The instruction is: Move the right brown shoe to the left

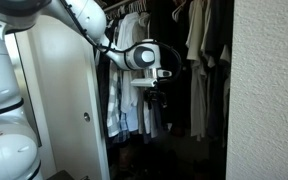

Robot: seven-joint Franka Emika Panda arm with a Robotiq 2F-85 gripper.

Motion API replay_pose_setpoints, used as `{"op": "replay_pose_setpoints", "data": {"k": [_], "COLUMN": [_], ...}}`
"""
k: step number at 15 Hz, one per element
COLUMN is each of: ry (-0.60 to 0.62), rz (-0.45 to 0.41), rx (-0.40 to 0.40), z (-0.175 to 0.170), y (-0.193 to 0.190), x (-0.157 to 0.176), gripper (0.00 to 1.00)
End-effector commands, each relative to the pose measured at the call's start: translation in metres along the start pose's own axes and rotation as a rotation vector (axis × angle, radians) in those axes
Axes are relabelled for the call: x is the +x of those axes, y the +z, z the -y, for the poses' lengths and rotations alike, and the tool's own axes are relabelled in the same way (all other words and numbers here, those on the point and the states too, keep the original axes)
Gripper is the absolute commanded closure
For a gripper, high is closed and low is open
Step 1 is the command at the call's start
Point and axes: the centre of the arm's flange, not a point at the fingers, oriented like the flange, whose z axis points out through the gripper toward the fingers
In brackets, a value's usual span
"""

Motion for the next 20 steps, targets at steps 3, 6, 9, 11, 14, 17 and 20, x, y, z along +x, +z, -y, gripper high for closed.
{"op": "replay_pose_setpoints", "data": {"k": [3, 6, 9, 11, 14, 17, 20], "ry": [-0.061, -0.093, -0.086, -0.069, -0.062, -0.064, -0.056], "rz": [0.077, 0.095, 0.073, 0.086, 0.093, 0.086, 0.079], "rx": [0.040, 0.039, 0.087, 0.075, 0.091, 0.089, 0.087], "z": [-0.076, -0.104, -0.114, -0.111, -0.112, -0.112, -0.108], "y": [0.037, 0.076, 0.122, 0.117, 0.145, 0.142, 0.157], "x": [0.048, 0.057, 0.066, 0.051, 0.058, 0.061, 0.070], "gripper": [0.00, 0.00, 0.00, 0.00, 0.00, 0.00, 0.00]}}
